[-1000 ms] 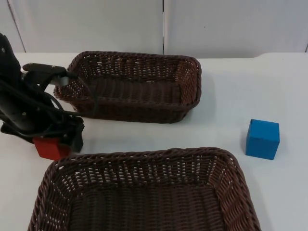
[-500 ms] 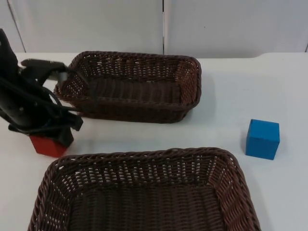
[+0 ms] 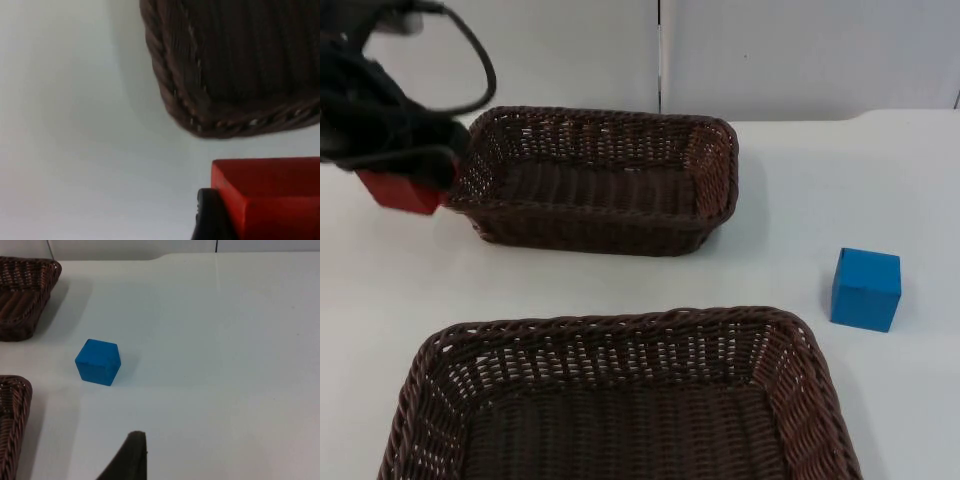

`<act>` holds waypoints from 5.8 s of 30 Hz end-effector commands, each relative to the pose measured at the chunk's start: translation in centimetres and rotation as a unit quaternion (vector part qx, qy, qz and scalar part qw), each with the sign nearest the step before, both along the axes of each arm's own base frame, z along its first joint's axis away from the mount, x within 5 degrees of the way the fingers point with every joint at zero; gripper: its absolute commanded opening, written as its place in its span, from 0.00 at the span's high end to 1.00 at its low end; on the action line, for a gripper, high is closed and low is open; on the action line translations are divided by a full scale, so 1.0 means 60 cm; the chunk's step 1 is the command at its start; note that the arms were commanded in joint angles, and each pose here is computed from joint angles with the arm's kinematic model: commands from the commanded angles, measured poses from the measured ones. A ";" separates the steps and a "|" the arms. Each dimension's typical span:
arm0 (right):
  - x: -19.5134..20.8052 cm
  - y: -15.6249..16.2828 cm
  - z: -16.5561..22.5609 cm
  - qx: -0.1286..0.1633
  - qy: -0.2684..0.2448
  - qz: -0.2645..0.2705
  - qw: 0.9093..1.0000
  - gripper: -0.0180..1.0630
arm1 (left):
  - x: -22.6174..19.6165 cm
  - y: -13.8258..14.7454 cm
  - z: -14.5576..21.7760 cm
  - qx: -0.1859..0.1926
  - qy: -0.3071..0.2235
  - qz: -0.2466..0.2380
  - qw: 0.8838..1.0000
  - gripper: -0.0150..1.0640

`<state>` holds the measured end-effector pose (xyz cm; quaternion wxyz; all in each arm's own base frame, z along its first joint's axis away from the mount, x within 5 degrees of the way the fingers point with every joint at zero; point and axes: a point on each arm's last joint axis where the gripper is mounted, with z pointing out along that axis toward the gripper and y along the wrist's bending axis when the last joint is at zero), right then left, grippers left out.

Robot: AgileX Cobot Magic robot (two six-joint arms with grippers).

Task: Pick up one cube with the left hand and place it into the upper basket. Pick up one cube with the right hand and place it into the lower basket.

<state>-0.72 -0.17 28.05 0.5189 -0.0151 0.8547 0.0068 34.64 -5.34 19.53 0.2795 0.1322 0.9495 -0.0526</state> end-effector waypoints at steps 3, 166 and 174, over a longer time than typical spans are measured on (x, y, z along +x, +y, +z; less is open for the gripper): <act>0.000 0.000 -0.001 0.000 -0.002 -0.001 1.000 0.01 | -0.008 -0.002 0.041 -0.014 -0.035 0.006 0.999 0.99; 0.000 0.000 -0.001 -0.001 -0.002 -0.002 1.000 0.01 | 0.189 -0.140 0.082 -0.110 -0.041 -0.091 0.989 0.13; 0.000 0.000 -0.001 -0.001 -0.002 -0.002 1.000 0.01 | 0.170 -0.138 0.134 -0.118 -0.061 -0.099 0.986 0.13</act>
